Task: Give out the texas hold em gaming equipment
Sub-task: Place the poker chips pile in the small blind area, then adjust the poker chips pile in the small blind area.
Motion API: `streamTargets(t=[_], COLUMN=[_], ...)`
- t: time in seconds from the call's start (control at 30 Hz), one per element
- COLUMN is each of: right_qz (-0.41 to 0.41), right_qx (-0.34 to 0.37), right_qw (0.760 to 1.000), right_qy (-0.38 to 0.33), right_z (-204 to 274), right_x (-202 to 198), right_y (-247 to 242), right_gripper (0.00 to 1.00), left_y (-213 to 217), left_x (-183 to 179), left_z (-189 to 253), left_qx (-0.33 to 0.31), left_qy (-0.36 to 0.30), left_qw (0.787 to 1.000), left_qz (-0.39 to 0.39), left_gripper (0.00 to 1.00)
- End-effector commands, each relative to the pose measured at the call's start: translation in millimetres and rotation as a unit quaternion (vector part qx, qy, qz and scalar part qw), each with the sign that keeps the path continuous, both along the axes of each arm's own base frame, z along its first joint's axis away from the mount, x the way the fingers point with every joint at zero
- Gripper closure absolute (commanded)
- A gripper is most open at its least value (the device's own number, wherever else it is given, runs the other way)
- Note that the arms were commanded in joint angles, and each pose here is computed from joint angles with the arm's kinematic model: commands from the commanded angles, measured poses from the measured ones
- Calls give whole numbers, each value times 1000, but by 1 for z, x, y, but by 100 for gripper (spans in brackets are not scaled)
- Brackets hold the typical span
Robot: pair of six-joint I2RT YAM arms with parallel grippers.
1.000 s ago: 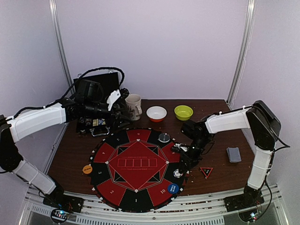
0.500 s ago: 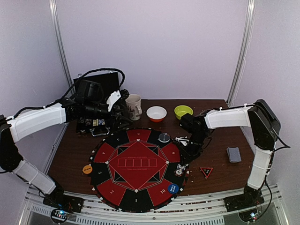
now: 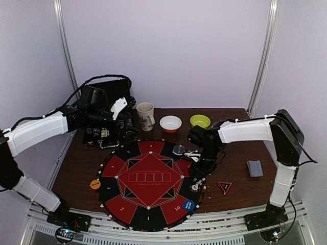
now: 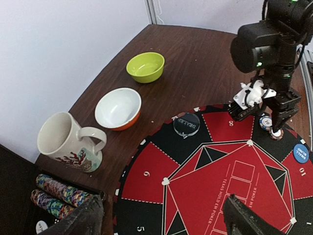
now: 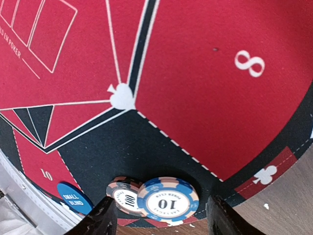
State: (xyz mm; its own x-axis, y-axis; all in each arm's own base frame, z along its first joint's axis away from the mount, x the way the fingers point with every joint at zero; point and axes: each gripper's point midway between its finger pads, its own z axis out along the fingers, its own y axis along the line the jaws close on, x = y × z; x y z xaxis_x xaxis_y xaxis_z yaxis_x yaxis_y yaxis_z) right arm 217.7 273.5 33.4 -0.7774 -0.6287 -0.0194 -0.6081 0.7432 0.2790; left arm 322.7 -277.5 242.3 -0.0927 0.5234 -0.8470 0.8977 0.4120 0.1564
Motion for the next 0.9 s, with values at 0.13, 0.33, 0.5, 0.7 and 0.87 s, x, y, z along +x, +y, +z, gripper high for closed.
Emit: streamTargets(t=[0.13, 0.33, 0.5, 0.7, 0.87], right_qz=[28, 30, 36, 40, 19], right_qx=[-30, -35, -31, -50, -45], right_qw=[999, 999, 999, 998, 996], right_qy=[-6, -5, -13, -28, -77], right_z=[-8, 1, 5, 10, 29], right_x=[-12, -21, -26, -21, 2], right_y=[4, 4, 10, 8, 20], right_gripper=[41, 51, 54, 48, 39], left_y=[11, 11, 12, 12, 14], left_x=[7, 8, 7, 7, 6], left_z=[10, 10, 7, 7, 6], left_qx=[7, 9, 13, 14, 18], left_qy=[-26, -29, -29, -31, -34], left_qw=[1000, 999, 999, 999, 999], left_qz=[17, 14, 14, 13, 15], left_gripper=[12, 12, 12, 12, 12])
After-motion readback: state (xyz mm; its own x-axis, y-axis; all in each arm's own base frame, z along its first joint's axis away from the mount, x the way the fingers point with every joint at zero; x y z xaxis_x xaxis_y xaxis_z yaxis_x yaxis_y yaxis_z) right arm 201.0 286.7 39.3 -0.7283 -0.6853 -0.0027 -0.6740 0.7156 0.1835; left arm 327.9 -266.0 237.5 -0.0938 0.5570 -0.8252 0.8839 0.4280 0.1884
